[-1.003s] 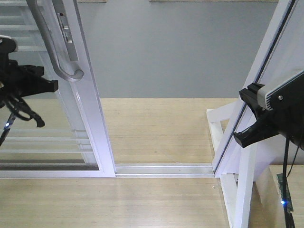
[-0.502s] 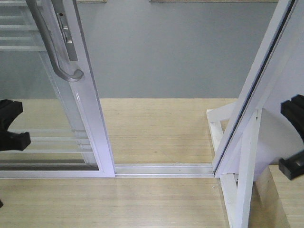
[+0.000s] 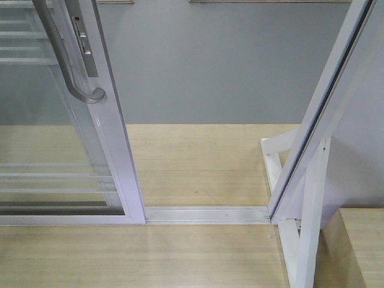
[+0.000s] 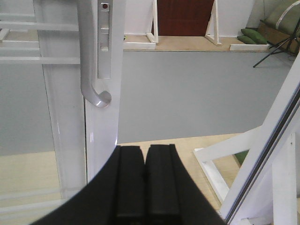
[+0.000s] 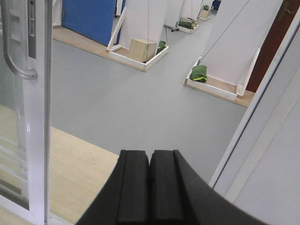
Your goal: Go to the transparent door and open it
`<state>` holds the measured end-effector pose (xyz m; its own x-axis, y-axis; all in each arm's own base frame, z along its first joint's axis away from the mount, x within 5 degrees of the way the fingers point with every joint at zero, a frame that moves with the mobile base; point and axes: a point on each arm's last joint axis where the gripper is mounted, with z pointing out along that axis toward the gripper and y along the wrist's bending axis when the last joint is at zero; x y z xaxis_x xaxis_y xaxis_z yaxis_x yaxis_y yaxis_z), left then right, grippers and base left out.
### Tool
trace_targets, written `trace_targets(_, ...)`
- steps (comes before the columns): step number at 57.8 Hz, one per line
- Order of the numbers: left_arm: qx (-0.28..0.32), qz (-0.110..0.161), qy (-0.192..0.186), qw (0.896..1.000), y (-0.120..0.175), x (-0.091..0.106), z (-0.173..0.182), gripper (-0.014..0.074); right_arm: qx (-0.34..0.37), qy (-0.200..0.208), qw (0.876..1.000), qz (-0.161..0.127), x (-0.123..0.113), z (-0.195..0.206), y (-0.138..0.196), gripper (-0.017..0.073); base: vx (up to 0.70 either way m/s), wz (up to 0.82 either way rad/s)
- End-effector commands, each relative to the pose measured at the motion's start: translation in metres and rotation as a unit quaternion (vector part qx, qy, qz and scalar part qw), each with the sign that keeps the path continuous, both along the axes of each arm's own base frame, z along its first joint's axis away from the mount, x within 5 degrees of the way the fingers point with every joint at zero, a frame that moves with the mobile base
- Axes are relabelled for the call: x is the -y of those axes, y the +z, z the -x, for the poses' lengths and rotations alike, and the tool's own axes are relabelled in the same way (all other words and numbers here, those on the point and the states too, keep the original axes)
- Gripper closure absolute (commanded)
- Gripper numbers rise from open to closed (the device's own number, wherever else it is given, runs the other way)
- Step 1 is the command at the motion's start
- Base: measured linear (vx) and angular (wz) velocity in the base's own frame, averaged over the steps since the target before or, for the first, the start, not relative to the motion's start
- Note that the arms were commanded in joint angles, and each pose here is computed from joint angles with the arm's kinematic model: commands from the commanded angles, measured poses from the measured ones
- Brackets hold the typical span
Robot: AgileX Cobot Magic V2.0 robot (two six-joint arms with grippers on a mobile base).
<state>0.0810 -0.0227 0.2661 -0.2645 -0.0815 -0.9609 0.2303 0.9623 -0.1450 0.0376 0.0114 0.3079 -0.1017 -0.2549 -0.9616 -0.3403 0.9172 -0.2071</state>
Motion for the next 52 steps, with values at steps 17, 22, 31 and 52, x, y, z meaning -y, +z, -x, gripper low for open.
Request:
trace_targets(17, 0.027, 0.027, 0.002, 0.999, 0.013, 0.001, -0.001, 0.0594, 0.019, 0.005, 1.0, -0.022, -0.001, 0.001, 0.011, 0.0564, 0.0, 0.0)
trace_targets(22, 0.027, 0.027, 0.002, 0.999, 0.013, 0.001, -0.001, 0.0594, 0.019, 0.005, 1.0, -0.022, -0.001, 0.001, 0.011, 0.0564, 0.0, 0.0)
trace_targets(31, 0.027, 0.027, 0.002, 0.999, 0.013, 0.001, -0.001, 0.0594, 0.018, 0.005, 1.0, -0.021, -0.001, 0.001, 0.011, 0.0564, 0.0, 0.0)
trace_targets(52, 0.056, 0.005, 0.087, 0.995, 0.013, -0.015, 0.005, 0.0594, 0.018, 0.005, 1.0, -0.021, -0.001, 0.001, 0.011, 0.0564, 0.0, 0.0)
